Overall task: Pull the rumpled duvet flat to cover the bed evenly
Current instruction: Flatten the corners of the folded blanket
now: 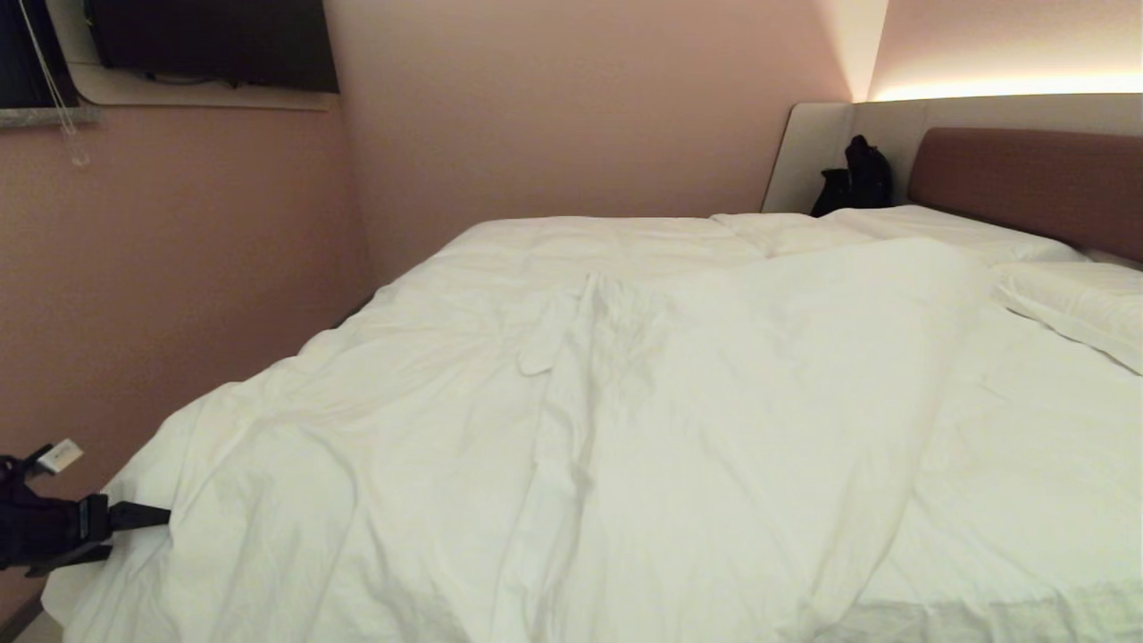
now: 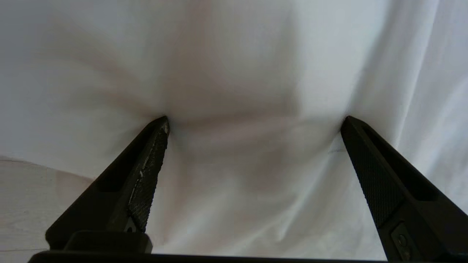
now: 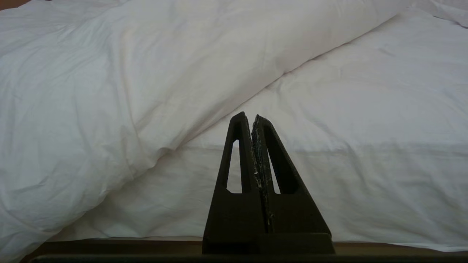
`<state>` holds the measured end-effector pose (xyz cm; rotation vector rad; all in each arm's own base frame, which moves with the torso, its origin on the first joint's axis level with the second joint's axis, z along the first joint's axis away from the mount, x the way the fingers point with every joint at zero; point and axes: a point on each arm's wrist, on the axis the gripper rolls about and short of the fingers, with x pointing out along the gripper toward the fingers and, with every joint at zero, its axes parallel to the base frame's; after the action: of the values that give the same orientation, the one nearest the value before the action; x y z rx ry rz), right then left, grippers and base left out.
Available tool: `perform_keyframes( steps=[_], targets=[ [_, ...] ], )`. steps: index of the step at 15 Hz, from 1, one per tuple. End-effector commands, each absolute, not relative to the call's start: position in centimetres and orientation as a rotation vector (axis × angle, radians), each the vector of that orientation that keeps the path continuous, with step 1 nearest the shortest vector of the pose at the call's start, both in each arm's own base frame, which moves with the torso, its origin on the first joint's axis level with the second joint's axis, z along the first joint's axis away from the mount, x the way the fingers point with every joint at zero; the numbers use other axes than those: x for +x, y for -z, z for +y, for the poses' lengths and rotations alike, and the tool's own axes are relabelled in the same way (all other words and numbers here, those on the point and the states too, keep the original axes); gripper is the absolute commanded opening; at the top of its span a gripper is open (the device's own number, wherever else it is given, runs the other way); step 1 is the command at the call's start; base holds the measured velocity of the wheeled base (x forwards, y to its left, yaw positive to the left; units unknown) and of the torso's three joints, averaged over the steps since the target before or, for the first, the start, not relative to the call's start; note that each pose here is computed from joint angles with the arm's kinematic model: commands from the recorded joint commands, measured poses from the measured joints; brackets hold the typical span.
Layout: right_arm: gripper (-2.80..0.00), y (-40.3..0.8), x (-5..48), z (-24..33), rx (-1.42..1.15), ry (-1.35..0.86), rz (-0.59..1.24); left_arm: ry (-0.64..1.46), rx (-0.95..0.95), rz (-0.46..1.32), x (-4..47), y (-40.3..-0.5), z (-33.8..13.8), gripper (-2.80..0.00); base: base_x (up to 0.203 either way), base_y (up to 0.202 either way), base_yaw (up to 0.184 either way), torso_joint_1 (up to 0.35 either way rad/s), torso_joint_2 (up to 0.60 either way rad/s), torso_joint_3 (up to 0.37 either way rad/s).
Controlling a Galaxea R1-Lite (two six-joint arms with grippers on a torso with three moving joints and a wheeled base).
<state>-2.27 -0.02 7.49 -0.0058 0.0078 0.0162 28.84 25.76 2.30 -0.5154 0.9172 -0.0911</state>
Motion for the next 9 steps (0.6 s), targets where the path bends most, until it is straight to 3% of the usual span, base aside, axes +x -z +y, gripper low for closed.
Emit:
perform_keyframes(
  steps=[1,9],
  targets=[
    [-2.80,-7.49,-2.27,-0.02,-0.006,-0.017,0.008,0.093,-0.511,0.930,29.28,-1.61,25.87,0.00,0.000,0.000,0.000,0.000,0.00,0.000],
    [-2.80,-7.49,-2.27,-0.02,-0.006,-0.017,0.008,0.090,-0.487,0.950,29.85,-1.07,25.78,0.00,0.000,0.000,0.000,0.000,0.00,0.000]
  ],
)
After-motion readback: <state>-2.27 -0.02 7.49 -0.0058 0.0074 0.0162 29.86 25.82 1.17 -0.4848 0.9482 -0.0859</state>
